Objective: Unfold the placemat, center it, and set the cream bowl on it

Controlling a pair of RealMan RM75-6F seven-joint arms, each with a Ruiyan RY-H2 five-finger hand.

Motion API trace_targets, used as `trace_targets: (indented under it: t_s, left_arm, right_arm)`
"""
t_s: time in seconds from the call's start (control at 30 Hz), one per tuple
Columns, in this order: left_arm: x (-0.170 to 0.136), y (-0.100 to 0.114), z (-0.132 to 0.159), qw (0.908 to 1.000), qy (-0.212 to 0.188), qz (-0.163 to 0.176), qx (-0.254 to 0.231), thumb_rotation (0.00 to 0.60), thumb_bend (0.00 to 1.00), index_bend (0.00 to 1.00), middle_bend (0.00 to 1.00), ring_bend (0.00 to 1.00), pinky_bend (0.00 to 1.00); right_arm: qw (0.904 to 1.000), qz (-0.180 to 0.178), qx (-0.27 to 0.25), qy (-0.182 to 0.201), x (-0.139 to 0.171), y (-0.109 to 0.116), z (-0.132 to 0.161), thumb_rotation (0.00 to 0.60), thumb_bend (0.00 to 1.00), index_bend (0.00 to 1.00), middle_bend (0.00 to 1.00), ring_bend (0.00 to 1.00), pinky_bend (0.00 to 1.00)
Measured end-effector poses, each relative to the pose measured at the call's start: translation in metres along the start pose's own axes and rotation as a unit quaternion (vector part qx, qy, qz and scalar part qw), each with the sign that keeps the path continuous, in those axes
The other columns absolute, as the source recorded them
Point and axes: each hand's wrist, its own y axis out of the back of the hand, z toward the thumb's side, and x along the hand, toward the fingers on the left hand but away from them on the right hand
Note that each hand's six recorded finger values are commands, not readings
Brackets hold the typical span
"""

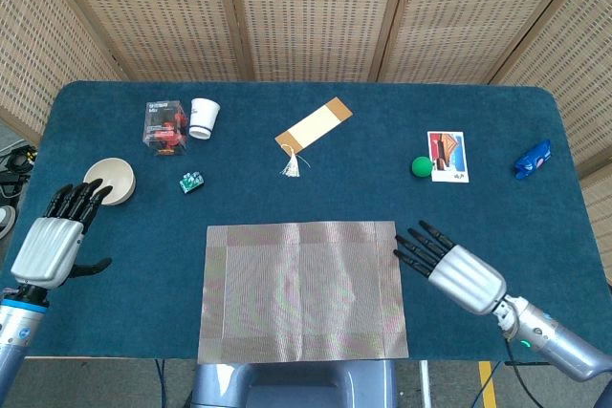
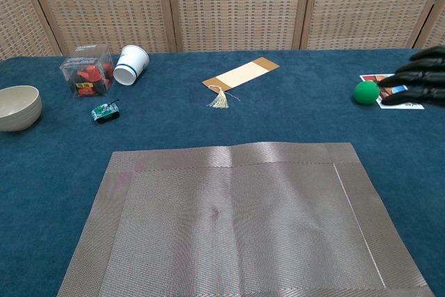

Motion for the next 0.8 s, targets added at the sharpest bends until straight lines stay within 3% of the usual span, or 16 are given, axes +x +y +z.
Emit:
trace_targets:
  t_s: [0.2,0.3,0.43,0.57,0.8]
  left_arm:
    - [0.008,-0.008,-0.020,0.9996,0.022,-0.010,0.014,0.600,0.00,0.00,0.00,0.00,0.00]
    - [0.016,-0.014,-0.037,0.9989,0.041,-0.016,0.018,0.600,0.00,0.00,0.00,0.00,0.00]
    - [0.029,-0.025,-0.060,0.9974,0.063,-0.029,0.019,0.600,0.00,0.00,0.00,0.00,0.00]
    - [0.042,-0.037,-0.080,0.9956,0.082,-0.041,0.020,0.600,0.00,0.00,0.00,0.00,0.00]
    - [0.066,-0.060,-0.102,0.9923,0.105,-0.065,0.014,0.600,0.00,0.01,0.00,0.00,0.00]
  right_arm:
    - [0.9904,-0.007,-0.070,-0.118,0.034,-0.015,-0.046,0.600,0.00,0.01,0.00,0.00,0.00]
    - [0.9747,-0.025,-0.128,-0.182,0.049,-0.023,-0.055,0.600,0.00,0.03,0.00,0.00,0.00]
    - [0.9445,-0.052,-0.194,-0.260,0.065,-0.032,-0.054,0.600,0.00,0.04,0.00,0.00,0.00]
    - [0.9274,-0.063,-0.218,-0.297,0.070,-0.036,-0.047,0.600,0.00,0.05,0.00,0.00,0.00]
    - [0.9211,-0.067,-0.211,-0.321,0.072,-0.032,-0.043,0.600,0.00,0.06,0.00,0.00,0.00]
